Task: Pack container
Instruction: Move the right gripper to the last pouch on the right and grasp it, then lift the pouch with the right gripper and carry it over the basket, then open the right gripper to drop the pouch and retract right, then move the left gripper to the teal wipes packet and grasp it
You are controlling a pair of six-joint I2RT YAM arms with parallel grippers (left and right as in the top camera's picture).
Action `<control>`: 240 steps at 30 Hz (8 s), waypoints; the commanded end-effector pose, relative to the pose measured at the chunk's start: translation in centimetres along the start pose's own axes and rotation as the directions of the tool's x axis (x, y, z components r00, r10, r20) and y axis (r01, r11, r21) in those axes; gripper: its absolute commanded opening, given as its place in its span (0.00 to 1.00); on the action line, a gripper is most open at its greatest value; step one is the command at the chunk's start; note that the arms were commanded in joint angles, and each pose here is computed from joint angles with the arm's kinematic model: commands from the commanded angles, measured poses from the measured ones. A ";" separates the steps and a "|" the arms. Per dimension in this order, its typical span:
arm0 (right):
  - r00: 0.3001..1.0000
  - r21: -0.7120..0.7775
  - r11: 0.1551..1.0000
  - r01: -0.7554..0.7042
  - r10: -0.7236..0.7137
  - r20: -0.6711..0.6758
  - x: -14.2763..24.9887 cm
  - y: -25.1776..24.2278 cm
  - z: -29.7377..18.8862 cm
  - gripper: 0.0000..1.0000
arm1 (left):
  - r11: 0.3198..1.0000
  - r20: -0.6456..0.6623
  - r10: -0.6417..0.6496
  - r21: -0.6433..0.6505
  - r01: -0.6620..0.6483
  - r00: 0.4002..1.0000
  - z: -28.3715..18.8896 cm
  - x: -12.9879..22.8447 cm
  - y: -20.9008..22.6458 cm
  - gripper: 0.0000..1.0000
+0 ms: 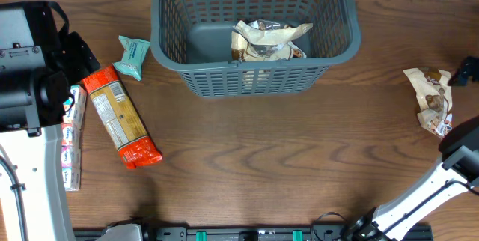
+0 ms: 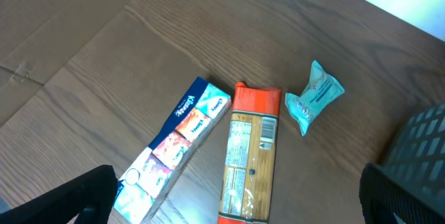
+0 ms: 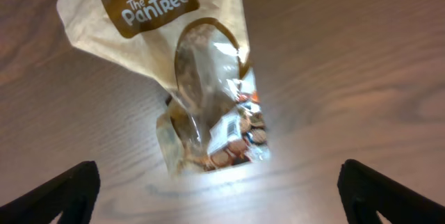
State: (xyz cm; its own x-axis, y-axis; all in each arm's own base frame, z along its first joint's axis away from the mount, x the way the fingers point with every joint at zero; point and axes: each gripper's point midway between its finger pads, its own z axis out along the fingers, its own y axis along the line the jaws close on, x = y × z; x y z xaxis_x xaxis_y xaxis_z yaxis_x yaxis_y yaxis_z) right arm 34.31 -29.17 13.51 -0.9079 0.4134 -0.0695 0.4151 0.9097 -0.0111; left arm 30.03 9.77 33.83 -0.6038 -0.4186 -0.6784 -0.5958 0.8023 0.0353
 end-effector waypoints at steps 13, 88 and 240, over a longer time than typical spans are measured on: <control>0.972 -0.139 0.968 0.211 -0.223 -0.075 1.2 4.4 4.3 0.99 | 1.000 0.012 -0.015 -0.008 0.016 1.000 -0.1 -0.3 0.3 1.00; 0.321 0.299 0.695 0.654 -0.613 0.722 -3.0 21.3 -25.2 0.01 | 1.000 0.031 -0.023 0.000 0.023 0.999 -0.1 -0.8 0.1 1.00; 0.632 0.046 0.743 0.668 -0.598 0.492 -2.6 21.6 -15.3 0.77 | 0.790 -0.530 0.613 0.429 -0.439 0.586 32.3 14.2 -14.7 0.30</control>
State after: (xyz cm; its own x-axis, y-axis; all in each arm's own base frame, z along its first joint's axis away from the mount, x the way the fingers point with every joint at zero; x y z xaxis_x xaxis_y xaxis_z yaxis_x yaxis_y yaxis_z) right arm 44.77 -9.64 28.96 -0.7891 -0.3079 -0.5315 -0.2999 0.9483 -0.1041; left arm 47.81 5.71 0.64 -0.9998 0.0166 -0.0149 0.0164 0.9998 0.0076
